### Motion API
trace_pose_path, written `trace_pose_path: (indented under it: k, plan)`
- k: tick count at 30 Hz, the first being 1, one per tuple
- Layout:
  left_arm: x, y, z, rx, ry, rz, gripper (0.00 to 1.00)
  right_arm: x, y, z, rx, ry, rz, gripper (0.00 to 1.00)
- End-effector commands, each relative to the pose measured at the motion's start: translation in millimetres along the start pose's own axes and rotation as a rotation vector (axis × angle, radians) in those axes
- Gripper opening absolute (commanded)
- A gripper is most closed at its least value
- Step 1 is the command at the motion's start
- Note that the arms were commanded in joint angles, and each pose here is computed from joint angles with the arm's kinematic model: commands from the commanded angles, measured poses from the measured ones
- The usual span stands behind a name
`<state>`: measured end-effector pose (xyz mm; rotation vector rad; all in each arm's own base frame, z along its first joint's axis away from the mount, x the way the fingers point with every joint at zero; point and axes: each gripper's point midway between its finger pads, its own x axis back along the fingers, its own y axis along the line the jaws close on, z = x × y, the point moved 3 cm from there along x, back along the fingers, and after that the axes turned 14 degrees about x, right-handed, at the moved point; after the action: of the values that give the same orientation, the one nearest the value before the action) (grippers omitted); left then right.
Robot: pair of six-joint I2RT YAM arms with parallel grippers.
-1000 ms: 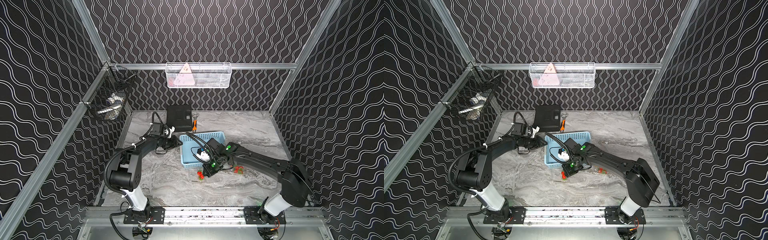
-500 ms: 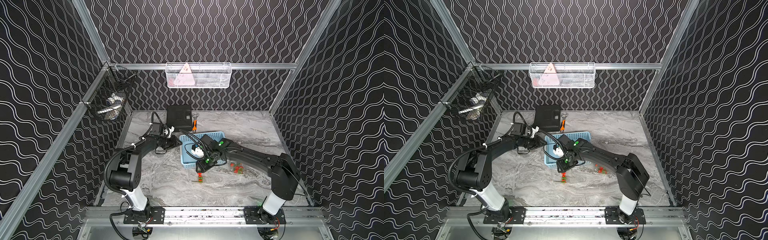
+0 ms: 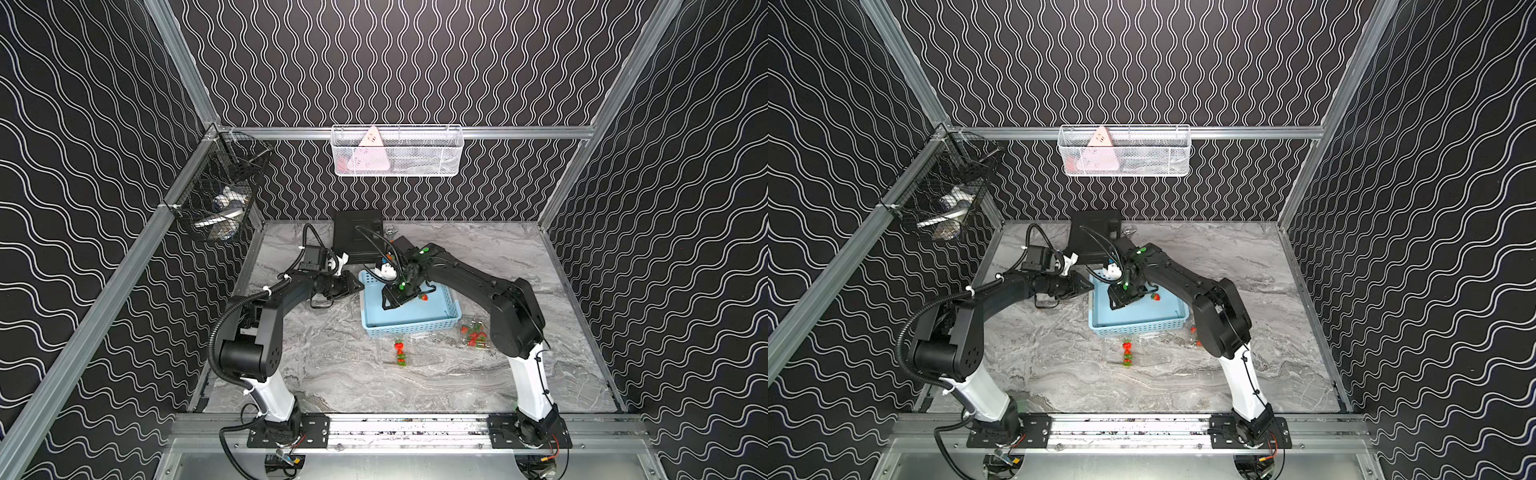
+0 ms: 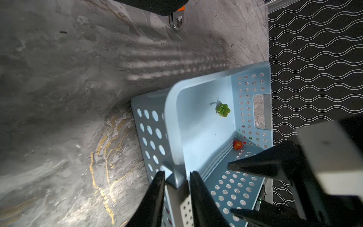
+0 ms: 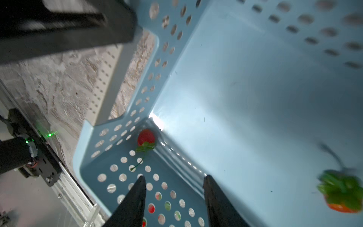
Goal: Pack strawberries into containers
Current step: Pick up the strawberry from the basket.
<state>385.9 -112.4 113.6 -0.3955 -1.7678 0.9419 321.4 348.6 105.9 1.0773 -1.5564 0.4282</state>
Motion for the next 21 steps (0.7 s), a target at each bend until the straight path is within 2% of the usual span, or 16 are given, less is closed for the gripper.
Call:
trace_pose_path:
  k: [1, 9, 14, 18, 21]
  plan:
    - [1.3, -2.8, -3.1, -0.031, -0.006, 0.016, 0.29, -9.2, 11.9, 3.3, 0.036, 0.032, -0.104, 0.51]
    - [2.5, -2.2, -4.3, -0.026, -0.008, 0.024, 0.28, -36.0, 22.0, 6.5, 0.033, 0.059, -0.212, 0.51]
    - [2.2, -1.4, -4.9, -0.022, -0.009, 0.026, 0.28, -49.4, 24.8, 10.8, 0.021, 0.070, -0.229, 0.50]
    - [2.3, -0.9, -5.0, -0.021, -0.009, 0.024, 0.28, -59.1, 26.0, 13.3, 0.023, 0.085, -0.216, 0.47]
    - [2.5, -0.1, -5.0, -0.021, -0.009, 0.021, 0.28, -65.0, 25.4, 15.3, 0.021, 0.099, -0.205, 0.41]
